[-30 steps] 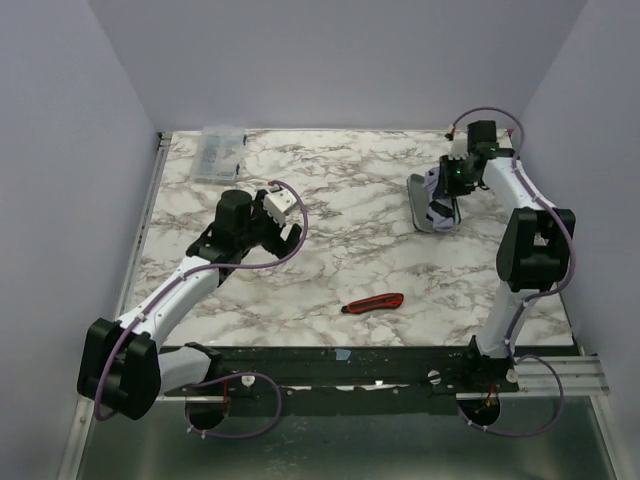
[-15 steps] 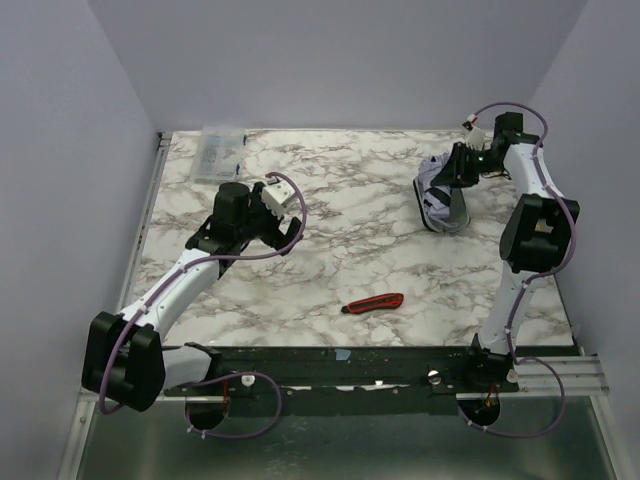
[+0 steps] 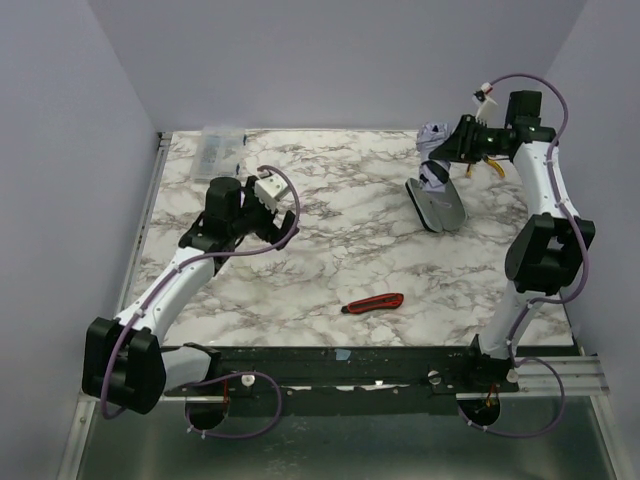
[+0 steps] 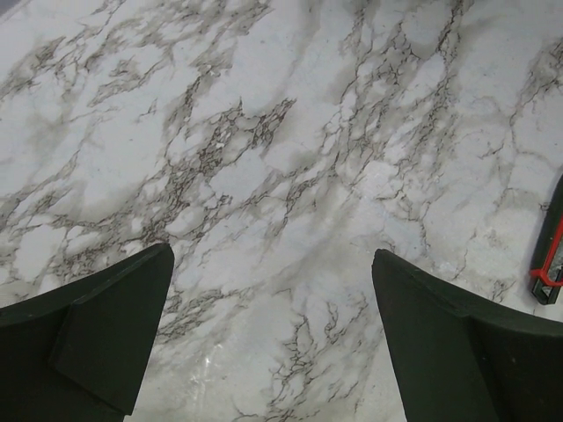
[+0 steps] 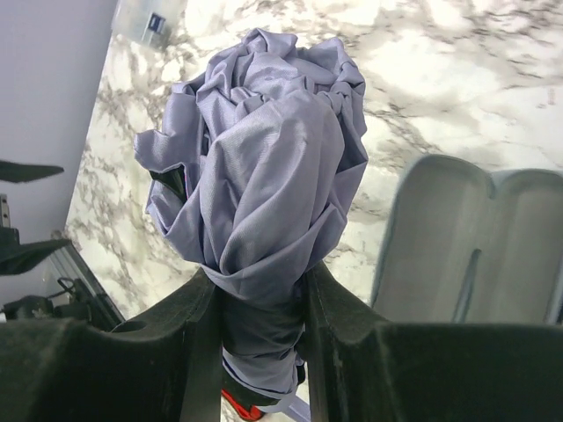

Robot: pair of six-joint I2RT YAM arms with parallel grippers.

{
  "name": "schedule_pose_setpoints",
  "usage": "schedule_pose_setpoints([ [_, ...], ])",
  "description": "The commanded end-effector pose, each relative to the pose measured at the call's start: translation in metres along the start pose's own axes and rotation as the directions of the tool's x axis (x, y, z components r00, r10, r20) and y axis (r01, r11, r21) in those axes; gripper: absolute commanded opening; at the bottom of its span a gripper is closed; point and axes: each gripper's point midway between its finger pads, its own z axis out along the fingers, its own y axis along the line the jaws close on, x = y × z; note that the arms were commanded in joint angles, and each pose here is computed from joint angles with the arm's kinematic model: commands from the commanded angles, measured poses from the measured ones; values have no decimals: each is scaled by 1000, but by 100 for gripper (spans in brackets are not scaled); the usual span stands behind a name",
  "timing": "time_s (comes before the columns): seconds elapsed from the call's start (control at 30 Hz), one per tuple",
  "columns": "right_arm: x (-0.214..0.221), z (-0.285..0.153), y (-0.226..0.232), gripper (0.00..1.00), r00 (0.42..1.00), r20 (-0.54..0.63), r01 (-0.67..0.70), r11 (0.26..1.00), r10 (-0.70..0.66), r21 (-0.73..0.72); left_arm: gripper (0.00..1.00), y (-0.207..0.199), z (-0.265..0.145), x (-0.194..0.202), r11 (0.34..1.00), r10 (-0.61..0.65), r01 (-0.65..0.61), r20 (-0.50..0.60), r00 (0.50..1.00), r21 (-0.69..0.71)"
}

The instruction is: Open the umbrella

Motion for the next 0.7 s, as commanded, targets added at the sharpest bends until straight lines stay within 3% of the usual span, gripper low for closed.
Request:
schedule_pose_setpoints([
  [0.0, 9, 13, 53, 1, 989, -21, 147, 985, -150, -89, 98, 8, -20, -36, 999, -20, 22, 62, 998, -29],
  [0.17, 28, 26, 124, 1, 978, 7, 203, 953, -206, -226, 98, 2, -47, -65, 999, -30, 32, 141, 989, -15],
  [0.27, 48, 22, 187, 1, 952, 95, 305, 886, -290, -350, 98, -1, -72, -77, 1000, 12, -7, 169, 986, -29],
  [0.4, 80, 21, 249, 1, 918, 129, 391, 801, -374, -454, 98, -31, -101, -84, 994, 69, -84, 185, 980, 74],
  [0.53, 94, 18, 287, 1, 867, 196, 493, 736, -458, -464, 98, -70, -124, -90, 970, 48, -98, 219, 974, 223],
  [0.67, 78, 13, 309, 1, 811, 294, 585, 697, -506, -415, 97, -85, -134, -103, 962, -48, -28, 269, 962, 272],
])
